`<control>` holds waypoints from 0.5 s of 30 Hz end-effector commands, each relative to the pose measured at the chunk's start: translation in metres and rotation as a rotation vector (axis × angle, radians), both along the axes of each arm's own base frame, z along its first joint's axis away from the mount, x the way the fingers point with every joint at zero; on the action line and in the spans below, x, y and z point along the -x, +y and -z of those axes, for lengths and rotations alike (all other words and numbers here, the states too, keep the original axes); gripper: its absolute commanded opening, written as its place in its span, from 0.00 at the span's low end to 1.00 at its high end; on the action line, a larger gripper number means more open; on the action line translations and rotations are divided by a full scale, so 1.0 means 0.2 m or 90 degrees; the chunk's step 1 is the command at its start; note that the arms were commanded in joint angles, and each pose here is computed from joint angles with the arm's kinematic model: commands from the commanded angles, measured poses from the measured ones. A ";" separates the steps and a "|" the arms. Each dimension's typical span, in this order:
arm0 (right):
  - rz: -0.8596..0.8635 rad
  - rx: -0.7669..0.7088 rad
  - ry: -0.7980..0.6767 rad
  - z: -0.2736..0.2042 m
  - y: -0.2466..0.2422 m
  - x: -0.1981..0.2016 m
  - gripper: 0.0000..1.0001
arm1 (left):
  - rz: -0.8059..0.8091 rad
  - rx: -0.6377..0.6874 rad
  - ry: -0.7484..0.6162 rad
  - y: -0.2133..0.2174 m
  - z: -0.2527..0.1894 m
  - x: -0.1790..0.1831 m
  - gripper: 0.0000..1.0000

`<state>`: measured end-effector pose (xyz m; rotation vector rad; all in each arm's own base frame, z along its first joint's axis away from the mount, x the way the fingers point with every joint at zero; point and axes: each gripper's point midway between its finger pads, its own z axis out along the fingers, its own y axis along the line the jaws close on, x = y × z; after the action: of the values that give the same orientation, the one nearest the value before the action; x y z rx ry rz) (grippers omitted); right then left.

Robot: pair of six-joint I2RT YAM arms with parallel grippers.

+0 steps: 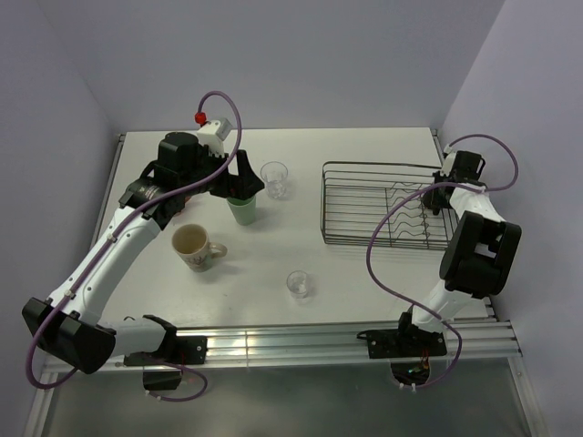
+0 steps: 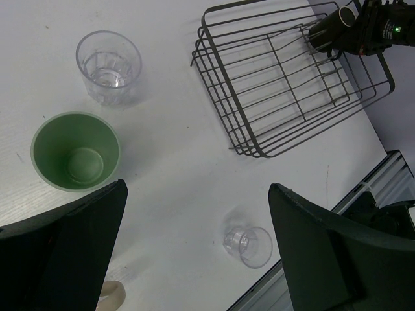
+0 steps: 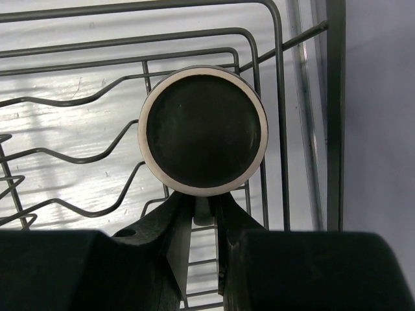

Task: Load the cups into the dish rack

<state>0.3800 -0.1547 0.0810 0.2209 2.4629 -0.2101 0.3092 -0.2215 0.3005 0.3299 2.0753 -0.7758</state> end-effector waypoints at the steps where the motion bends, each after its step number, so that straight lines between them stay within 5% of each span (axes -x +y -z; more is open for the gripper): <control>1: 0.011 0.034 -0.039 -0.04 -0.07 -0.06 0.04 | 0.010 0.015 -0.013 -0.02 -0.04 -0.01 0.99; 8: 0.009 0.039 -0.032 -0.02 -0.08 -0.05 0.12 | 0.013 0.015 -0.013 -0.02 -0.04 -0.01 0.99; 15: 0.010 0.035 -0.017 0.00 -0.07 -0.04 0.45 | 0.016 0.015 -0.012 -0.02 -0.03 0.00 0.99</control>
<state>0.3808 -0.1587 0.0728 0.2131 2.4639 -0.2352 0.3090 -0.2223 0.2998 0.3328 2.0781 -0.7800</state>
